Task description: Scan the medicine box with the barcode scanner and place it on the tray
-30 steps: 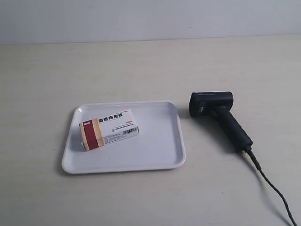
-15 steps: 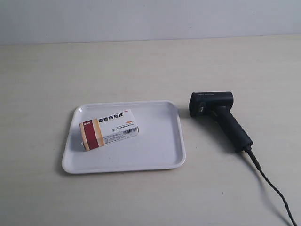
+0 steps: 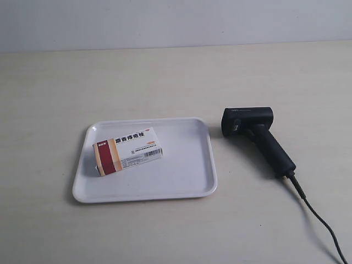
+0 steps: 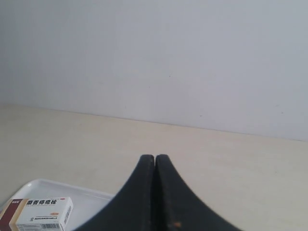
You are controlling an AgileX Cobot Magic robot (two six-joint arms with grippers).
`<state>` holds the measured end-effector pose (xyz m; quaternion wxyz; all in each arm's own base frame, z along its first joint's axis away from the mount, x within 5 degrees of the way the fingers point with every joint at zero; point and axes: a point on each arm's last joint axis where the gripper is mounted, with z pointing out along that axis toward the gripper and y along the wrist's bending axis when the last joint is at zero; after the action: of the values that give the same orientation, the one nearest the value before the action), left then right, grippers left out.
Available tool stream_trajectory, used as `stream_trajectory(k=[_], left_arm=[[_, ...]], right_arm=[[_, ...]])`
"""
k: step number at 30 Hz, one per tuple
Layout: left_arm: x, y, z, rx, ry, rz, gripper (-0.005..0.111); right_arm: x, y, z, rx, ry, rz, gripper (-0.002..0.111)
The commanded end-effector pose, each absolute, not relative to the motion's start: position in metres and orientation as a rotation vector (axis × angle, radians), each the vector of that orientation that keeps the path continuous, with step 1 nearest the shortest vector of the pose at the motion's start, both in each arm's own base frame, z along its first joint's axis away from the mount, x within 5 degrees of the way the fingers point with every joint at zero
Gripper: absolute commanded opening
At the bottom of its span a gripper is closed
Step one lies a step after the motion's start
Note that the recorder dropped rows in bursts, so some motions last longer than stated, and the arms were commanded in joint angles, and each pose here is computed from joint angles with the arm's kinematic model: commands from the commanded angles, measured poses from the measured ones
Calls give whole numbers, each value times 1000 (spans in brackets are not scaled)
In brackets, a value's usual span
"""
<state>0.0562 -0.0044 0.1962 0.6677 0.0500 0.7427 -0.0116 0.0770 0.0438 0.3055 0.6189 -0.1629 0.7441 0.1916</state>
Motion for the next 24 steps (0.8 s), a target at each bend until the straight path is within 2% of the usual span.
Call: stream_trajectory(k=[1, 9, 12, 24], left_arm=[[56, -4, 196, 109, 1671, -27, 3], [56, -4, 196, 109, 1671, -27, 3], [56, -4, 196, 109, 1671, -27, 3], [56, -4, 196, 109, 1671, -27, 3]], right_arm=[[75, 44, 293, -397, 1785, 439, 0], [77, 39, 211, -283, 1868, 442, 0], [74, 37, 193, -310, 1854, 408, 0], [70, 34, 189, -299, 1815, 407, 0]])
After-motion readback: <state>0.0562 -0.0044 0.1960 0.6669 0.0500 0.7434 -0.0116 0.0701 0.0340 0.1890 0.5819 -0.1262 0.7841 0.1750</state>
